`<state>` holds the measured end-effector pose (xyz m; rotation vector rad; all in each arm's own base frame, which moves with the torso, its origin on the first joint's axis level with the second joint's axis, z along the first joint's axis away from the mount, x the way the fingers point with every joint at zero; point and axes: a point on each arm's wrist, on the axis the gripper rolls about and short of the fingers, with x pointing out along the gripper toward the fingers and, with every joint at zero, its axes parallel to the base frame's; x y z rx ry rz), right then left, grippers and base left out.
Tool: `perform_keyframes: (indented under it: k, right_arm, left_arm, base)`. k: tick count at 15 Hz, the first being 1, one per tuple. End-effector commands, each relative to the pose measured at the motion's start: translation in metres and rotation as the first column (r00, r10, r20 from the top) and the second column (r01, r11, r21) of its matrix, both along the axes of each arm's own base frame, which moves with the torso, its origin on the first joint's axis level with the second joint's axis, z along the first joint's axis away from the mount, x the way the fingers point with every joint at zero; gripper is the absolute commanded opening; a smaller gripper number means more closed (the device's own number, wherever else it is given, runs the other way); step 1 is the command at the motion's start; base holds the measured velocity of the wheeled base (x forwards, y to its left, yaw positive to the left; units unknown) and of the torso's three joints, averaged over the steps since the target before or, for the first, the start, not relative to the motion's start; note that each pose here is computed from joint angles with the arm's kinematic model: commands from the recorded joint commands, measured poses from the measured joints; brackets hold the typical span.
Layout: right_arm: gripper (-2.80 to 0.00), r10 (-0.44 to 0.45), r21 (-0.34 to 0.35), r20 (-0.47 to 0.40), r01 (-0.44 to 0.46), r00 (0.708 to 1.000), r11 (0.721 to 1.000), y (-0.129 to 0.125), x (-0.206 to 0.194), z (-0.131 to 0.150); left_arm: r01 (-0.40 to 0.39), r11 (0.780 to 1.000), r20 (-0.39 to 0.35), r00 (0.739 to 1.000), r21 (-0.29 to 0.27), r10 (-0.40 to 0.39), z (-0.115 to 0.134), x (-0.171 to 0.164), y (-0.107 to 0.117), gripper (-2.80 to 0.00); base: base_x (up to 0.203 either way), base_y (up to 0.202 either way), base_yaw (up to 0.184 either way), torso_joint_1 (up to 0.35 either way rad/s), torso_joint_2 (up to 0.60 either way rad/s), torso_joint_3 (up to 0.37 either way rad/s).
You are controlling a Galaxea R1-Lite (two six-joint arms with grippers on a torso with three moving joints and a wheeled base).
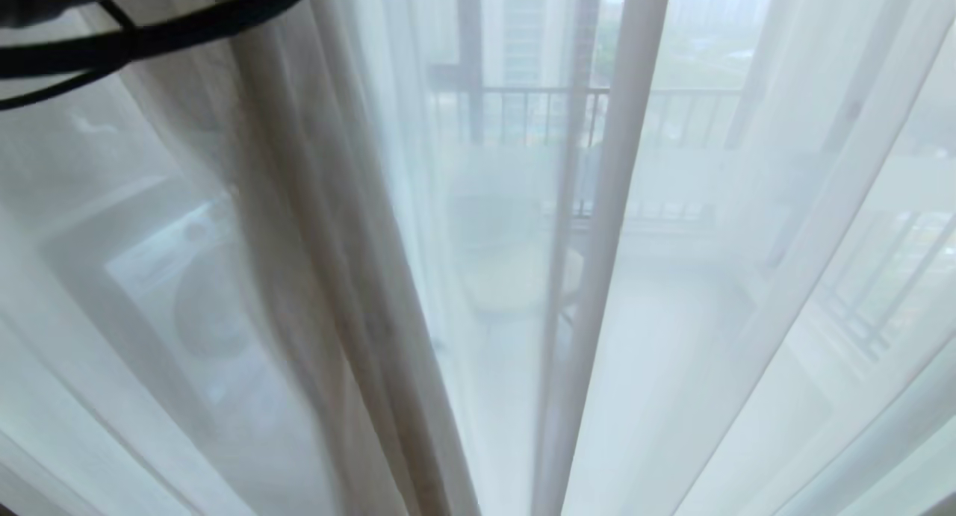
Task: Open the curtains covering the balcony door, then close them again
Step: Close the inner curtains on both sides
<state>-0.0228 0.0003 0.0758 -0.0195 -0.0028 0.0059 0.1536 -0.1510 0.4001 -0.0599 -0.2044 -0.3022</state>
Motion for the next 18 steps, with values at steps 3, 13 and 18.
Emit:
perform_keyframes:
  k: [3, 13, 18]
  right_arm:
    - [-2.8, 0.0, 0.0, 0.0, 0.0, 1.0, 1.0, 0.0, 0.0, 0.0]
    - [-2.8, 0.0, 0.0, 0.0, 0.0, 1.0, 1.0, 0.0, 0.0, 0.0]
    - [-2.8, 0.0, 0.0, 0.0, 0.0, 1.0, 1.0, 0.0, 0.0, 0.0]
  left_arm:
    - [-0.229, 0.973, -0.038, 0.972, 0.041, 0.23, -0.025, -0.018, 0.072, -2.8]
    - [-0.335, 0.931, -0.136, 0.925, 0.143, 0.354, -0.065, 0.002, 0.085, -2.8]
    - [-0.34, 0.929, -0.143, 0.922, 0.146, 0.36, -0.067, 0.006, 0.084, -2.8]
  base:
    - [0.0, 0.0, 0.0, 0.0, 0.0, 0.0]
    - [0.0, 0.0, 0.0, 0.0, 0.0, 0.0]
    - [0.0, 0.0, 0.0, 0.0, 0.0, 0.0]
